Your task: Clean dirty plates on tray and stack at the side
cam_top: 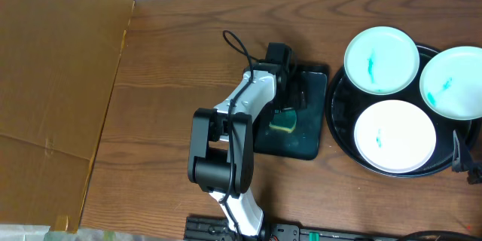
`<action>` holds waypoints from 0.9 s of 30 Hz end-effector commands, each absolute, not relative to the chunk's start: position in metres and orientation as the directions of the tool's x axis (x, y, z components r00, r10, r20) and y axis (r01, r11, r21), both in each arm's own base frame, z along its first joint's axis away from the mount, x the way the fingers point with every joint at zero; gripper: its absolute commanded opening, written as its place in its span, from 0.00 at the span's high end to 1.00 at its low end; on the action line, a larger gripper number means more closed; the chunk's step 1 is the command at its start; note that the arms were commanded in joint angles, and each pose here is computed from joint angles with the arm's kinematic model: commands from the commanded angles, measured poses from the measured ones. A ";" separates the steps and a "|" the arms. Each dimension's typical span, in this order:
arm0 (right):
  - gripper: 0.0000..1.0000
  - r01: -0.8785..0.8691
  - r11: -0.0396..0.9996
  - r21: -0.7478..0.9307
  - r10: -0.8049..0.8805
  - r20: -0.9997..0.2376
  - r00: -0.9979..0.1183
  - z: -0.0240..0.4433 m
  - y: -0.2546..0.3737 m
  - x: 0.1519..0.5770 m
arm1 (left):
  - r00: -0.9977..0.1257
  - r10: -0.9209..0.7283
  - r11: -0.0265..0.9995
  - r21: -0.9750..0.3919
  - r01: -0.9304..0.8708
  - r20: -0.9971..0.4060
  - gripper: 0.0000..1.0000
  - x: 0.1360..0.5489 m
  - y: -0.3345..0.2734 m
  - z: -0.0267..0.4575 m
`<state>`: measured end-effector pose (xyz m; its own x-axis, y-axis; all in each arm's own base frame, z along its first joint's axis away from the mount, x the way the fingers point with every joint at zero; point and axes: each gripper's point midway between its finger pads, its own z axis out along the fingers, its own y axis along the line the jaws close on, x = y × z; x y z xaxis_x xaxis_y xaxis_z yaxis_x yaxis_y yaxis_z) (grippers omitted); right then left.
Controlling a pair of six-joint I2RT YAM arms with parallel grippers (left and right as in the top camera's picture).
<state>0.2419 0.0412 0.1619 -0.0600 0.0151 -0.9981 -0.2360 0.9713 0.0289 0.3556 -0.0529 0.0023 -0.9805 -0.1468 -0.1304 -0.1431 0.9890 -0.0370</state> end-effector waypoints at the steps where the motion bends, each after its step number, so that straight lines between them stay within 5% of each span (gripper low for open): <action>1: 0.01 -0.243 0.969 0.042 0.027 -0.998 -0.063 0.161 0.043 0.241 | -0.981 -0.137 0.990 -0.025 -0.135 -0.136 0.15 0.356 -0.051 -0.003; 9: 0.01 -0.243 0.969 0.042 0.027 -0.998 -0.063 0.161 0.043 0.241 | -0.977 -0.138 0.990 -0.033 -0.135 -0.162 0.56 0.363 -0.052 -0.002; 12: 0.01 -0.243 0.969 0.042 0.027 -0.998 -0.063 0.161 0.043 0.241 | -0.977 -0.138 0.990 -0.033 -0.134 -0.164 0.80 0.363 -0.052 -0.002; 14: 0.01 -0.243 0.969 0.042 0.027 -0.998 -0.063 0.161 0.043 0.241 | -0.976 -0.138 0.990 -0.034 -0.134 -0.168 0.86 0.364 -0.052 -0.002; 16: 0.01 -0.243 0.969 0.042 0.027 -0.998 -0.063 0.161 0.043 0.241 | -0.976 -0.138 0.990 -0.034 -0.134 -0.170 0.79 0.365 -0.053 -0.002; 18: 0.01 -0.243 0.969 0.042 0.027 -0.998 -0.063 0.161 0.043 0.241 | -0.976 -0.138 0.990 -0.034 -0.134 -0.170 0.26 0.365 -0.053 -0.002; 19: 0.01 -0.243 0.969 0.042 0.027 -0.998 -0.063 0.161 0.043 0.241 | -0.976 -0.138 0.990 -0.035 -0.134 -0.171 0.13 0.365 -0.053 -0.002; 25: 0.01 -0.243 0.969 0.042 0.027 -0.998 -0.063 0.161 0.043 0.241 | -0.974 -0.138 0.990 -0.037 -0.134 -0.178 0.12 0.367 -0.053 -0.001; 27: 0.01 -0.243 0.969 0.042 0.027 -0.998 -0.063 0.161 0.043 0.241 | -0.974 -0.138 0.990 -0.037 -0.134 -0.178 0.32 0.367 -0.053 -0.001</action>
<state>0.2419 0.0412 0.1619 -0.0600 0.0151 -0.9981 -0.2364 0.9712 0.0289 0.3709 -0.0546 0.0045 -0.9698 -0.1506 -0.1921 -0.1430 0.9883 -0.0527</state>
